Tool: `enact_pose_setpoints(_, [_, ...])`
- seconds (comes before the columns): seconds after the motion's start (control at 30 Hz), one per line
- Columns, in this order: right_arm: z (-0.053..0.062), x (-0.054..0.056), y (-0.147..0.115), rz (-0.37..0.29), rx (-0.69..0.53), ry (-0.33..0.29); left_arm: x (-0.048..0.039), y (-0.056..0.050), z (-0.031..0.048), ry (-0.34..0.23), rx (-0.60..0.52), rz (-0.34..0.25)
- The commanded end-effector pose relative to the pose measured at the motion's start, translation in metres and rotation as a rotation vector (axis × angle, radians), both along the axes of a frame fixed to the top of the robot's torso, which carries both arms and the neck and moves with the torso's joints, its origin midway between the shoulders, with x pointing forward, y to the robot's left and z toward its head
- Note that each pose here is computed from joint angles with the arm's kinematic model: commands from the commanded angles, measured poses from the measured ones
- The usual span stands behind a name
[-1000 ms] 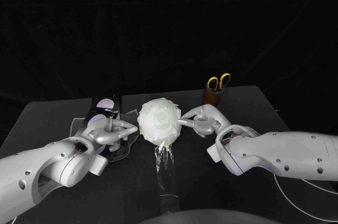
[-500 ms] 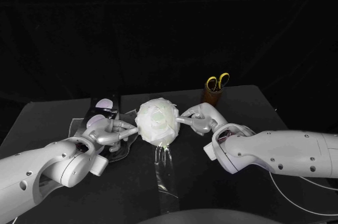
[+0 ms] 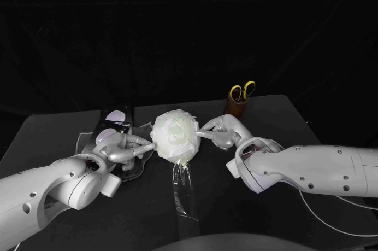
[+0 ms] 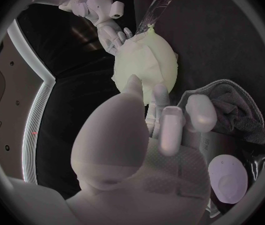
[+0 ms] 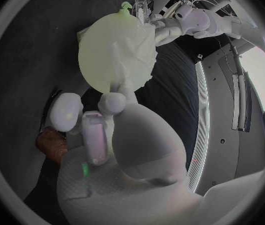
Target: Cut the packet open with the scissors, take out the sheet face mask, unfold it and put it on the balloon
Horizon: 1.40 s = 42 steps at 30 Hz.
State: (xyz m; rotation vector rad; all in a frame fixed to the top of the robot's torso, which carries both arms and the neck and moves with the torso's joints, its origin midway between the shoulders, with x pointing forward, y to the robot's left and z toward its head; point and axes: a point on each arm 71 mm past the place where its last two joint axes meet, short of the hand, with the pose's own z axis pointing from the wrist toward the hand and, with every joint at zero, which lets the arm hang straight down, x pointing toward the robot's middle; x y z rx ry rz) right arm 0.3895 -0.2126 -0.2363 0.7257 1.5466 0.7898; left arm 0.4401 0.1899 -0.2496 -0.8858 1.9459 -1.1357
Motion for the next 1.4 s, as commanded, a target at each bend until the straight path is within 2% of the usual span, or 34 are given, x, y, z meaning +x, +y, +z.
enact_pose_setpoints(0.03, [0.0,0.001,-0.003,-0.012,-0.04,-0.015,0.0003,-0.002,0.0003,-0.004,0.009,0.002])
enact_pose_setpoints(0.4, [0.001,0.0,-0.013,-0.033,-0.09,-0.022,0.0018,-0.003,-0.0012,0.002,0.026,0.011])
enact_pose_setpoints(1.03, [0.0,0.003,-0.024,-0.044,-0.158,-0.027,0.003,-0.015,-0.0025,0.009,0.033,-0.008])
enact_pose_setpoints(1.23, [-0.001,0.005,-0.032,-0.053,-0.175,-0.038,0.0039,-0.011,0.0046,-0.058,-0.004,-0.006])
enact_pose_setpoints(1.4, [0.004,0.004,-0.037,-0.045,-0.11,-0.082,0.0039,-0.001,0.016,-0.183,-0.04,-0.011])
